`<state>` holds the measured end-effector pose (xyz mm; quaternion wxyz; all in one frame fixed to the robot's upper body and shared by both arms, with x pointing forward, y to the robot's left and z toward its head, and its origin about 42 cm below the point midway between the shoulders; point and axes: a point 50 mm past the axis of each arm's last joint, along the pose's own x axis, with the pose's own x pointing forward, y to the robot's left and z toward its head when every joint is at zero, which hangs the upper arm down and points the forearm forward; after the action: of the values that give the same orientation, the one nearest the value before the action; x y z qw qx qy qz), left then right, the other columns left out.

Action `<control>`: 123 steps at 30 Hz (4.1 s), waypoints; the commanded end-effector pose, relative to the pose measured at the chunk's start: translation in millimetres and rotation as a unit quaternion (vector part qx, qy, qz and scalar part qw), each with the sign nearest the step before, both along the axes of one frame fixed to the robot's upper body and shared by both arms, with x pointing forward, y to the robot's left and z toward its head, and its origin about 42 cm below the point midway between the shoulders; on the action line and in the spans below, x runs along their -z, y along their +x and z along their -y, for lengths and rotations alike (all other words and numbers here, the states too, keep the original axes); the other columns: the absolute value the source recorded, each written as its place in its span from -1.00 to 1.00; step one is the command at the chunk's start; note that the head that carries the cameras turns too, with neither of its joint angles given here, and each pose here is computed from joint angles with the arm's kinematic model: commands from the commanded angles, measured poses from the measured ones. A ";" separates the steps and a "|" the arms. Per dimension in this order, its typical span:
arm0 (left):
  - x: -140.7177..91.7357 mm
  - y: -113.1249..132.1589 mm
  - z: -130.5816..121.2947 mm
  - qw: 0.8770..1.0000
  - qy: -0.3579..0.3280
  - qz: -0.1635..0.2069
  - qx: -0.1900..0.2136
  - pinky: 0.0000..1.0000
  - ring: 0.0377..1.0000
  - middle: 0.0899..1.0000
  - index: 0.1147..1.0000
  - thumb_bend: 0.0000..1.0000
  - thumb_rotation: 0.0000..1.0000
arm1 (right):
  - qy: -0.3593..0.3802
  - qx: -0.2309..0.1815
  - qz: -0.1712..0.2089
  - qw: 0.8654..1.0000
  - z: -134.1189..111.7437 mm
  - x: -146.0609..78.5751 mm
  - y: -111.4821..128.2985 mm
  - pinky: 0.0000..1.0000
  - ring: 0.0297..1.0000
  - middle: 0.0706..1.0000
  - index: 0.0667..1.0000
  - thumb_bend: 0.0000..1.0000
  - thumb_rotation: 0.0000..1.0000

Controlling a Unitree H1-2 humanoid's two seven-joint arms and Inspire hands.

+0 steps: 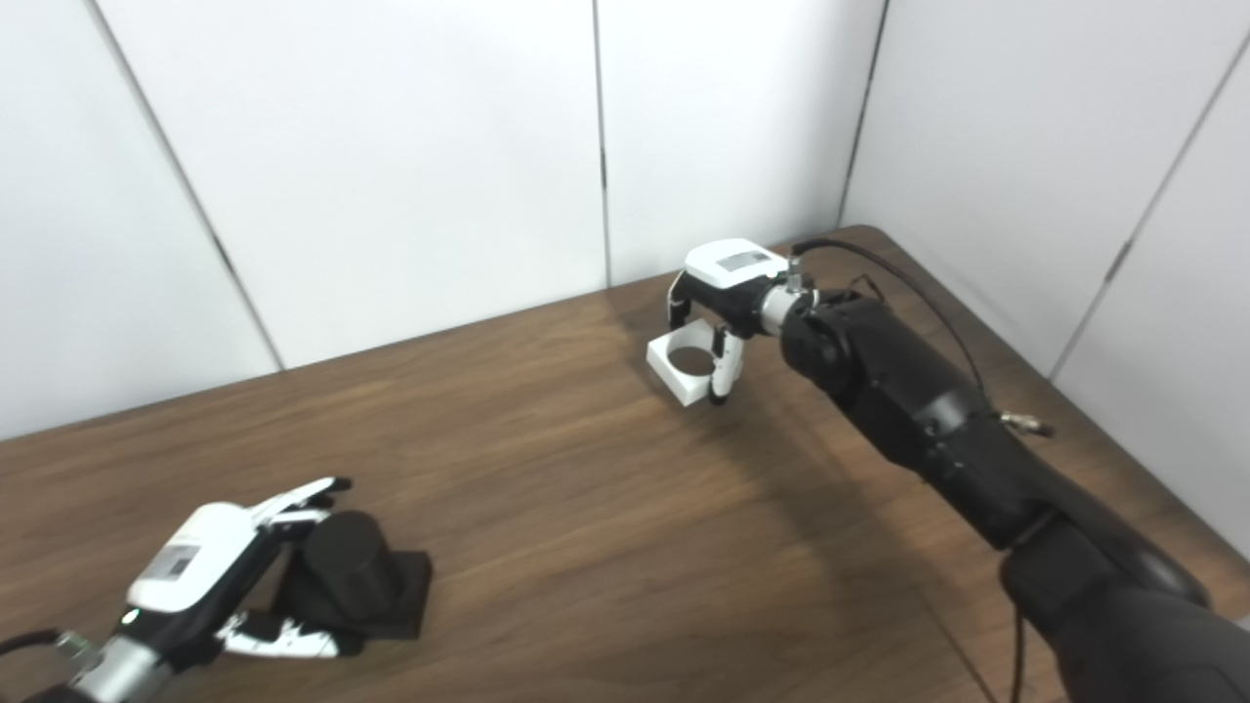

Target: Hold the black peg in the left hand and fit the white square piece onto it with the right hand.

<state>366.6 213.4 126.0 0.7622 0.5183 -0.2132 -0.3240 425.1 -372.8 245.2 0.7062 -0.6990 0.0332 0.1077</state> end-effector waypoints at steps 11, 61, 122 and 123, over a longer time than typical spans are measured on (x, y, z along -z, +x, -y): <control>57.4 -34.2 17.5 0.992 0.072 -0.098 0.033 0.33 0.66 0.82 -0.15 0.05 -0.87 | 0.004 -0.084 0.065 0.994 -22.0 -56.7 -2.3 0.54 0.58 0.42 -0.11 0.04 -0.74; 55.2 -24.5 58.1 0.992 0.069 -0.100 0.021 0.29 0.69 0.87 -0.15 0.04 -0.85 | 0.066 -0.345 0.083 0.933 -169.2 -103.6 -42.7 0.32 0.53 0.44 -0.12 0.04 -0.73; 48.0 -27.3 69.3 0.993 0.066 -0.097 0.021 0.29 0.72 0.87 -0.15 0.04 -0.85 | 0.116 -0.365 0.026 0.923 -218.3 -62.2 -27.5 0.46 0.52 0.43 -0.12 0.04 -0.74; 48.3 -27.4 69.4 0.993 0.065 -0.096 0.021 0.28 0.71 0.86 -0.15 0.04 -0.85 | 0.117 -0.365 0.025 0.923 -218.8 -61.4 -27.1 0.46 0.52 0.43 -0.12 0.04 -0.74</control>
<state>374.4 164.1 127.6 0.7697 0.5261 -0.2053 -0.2978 394.5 -159.5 282.7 0.7024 -0.5759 -0.2094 0.3621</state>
